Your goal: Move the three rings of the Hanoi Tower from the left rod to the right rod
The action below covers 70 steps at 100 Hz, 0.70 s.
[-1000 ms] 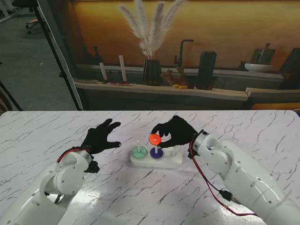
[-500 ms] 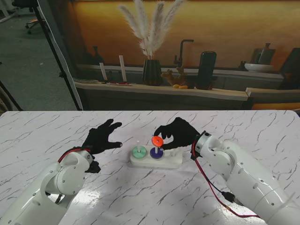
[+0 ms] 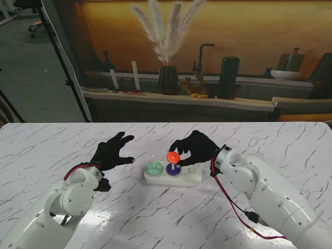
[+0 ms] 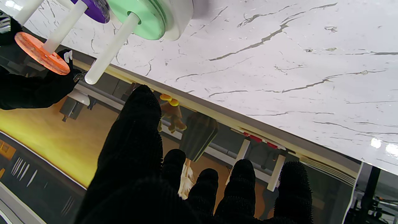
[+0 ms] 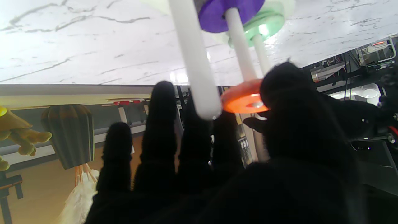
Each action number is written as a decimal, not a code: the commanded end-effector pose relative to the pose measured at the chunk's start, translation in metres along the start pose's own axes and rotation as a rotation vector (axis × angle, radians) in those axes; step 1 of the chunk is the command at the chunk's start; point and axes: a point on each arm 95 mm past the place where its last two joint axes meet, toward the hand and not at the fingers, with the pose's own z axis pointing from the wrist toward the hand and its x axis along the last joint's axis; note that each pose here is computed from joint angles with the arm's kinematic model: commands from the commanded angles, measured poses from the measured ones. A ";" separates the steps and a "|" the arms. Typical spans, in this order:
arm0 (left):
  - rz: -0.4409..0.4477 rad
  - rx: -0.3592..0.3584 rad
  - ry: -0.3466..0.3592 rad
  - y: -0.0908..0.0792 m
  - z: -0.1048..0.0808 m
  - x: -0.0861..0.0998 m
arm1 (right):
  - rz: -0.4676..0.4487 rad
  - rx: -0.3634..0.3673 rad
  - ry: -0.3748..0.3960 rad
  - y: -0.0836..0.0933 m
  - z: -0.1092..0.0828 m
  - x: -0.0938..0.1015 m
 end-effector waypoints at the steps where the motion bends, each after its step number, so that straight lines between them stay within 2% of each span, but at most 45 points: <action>1: -0.008 -0.015 0.016 0.004 -0.001 0.002 | -0.003 0.007 0.005 -0.002 0.002 0.002; 59: -0.007 -0.021 0.019 0.005 0.000 0.003 | 0.010 0.114 -0.024 -0.018 -0.009 -0.009; 70: -0.004 -0.022 0.021 0.005 0.000 0.003 | 0.012 0.116 -0.029 -0.017 -0.012 -0.011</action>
